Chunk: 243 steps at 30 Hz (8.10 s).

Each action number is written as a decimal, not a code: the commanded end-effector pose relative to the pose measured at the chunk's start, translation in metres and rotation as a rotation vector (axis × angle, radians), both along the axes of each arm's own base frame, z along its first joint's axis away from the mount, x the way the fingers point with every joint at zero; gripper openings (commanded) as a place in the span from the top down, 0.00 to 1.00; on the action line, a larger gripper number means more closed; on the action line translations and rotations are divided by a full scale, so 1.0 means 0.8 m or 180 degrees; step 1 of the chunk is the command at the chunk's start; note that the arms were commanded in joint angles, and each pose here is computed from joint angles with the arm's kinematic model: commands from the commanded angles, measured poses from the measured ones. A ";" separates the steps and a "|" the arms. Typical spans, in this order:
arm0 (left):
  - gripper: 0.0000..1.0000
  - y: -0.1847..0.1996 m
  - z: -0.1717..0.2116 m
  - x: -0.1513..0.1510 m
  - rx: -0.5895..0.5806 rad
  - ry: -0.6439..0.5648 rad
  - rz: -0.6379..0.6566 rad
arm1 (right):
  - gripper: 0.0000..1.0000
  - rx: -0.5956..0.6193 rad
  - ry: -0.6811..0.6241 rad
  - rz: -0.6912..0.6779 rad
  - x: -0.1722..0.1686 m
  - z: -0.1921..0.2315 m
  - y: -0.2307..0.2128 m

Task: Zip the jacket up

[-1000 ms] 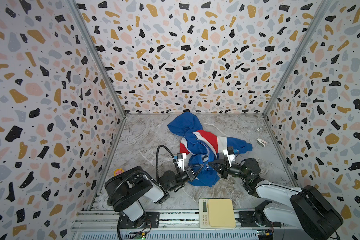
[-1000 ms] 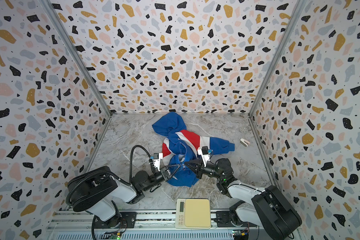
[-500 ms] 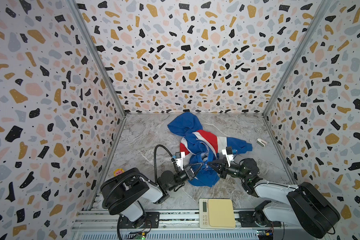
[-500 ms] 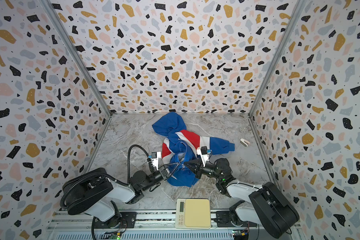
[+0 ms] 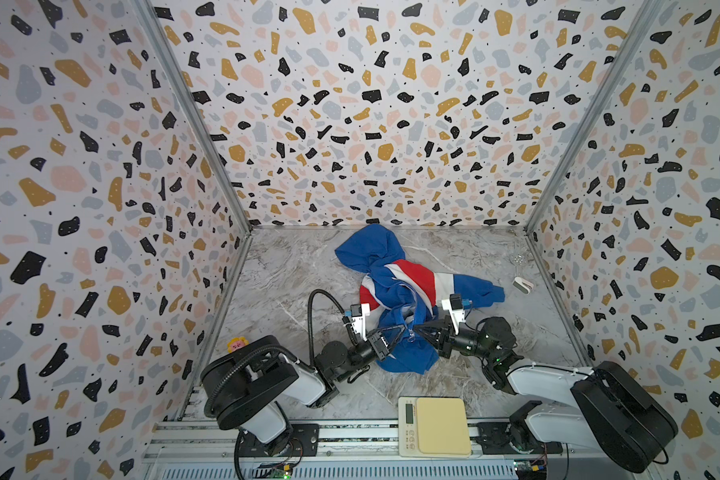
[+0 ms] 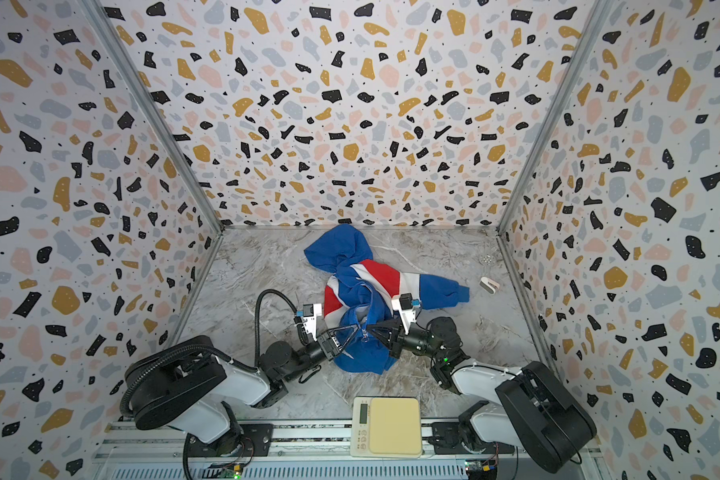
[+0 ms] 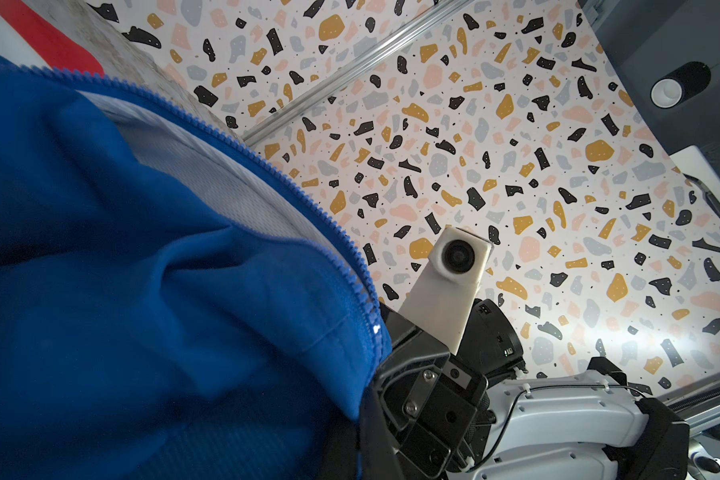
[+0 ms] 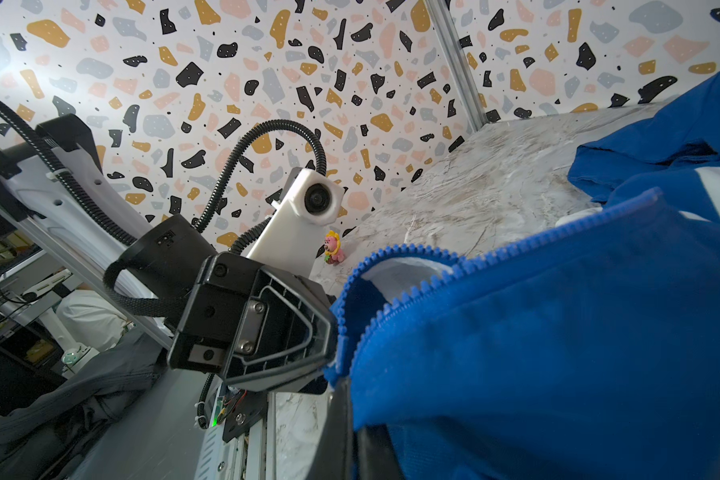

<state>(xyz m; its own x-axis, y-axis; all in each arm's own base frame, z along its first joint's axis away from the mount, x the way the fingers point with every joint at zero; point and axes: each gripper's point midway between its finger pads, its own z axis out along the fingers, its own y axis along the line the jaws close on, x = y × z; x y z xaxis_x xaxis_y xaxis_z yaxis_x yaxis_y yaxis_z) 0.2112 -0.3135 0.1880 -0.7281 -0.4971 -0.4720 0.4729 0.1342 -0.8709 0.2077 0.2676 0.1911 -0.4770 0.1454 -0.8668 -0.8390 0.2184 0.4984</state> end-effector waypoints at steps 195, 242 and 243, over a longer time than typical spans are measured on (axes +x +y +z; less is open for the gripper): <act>1.00 0.011 -0.057 -0.036 0.0167 0.0174 -0.0278 | 1.00 -0.0554 0.1185 0.0088 -0.032 -0.073 0.045; 1.00 0.033 -0.125 -0.067 0.0853 0.0306 -0.0290 | 1.00 -0.0027 0.0882 -0.0731 0.130 0.055 0.020; 1.00 0.034 -0.128 -0.066 0.0911 0.0306 -0.0278 | 1.00 -0.0020 0.0855 -0.0754 0.140 0.061 0.019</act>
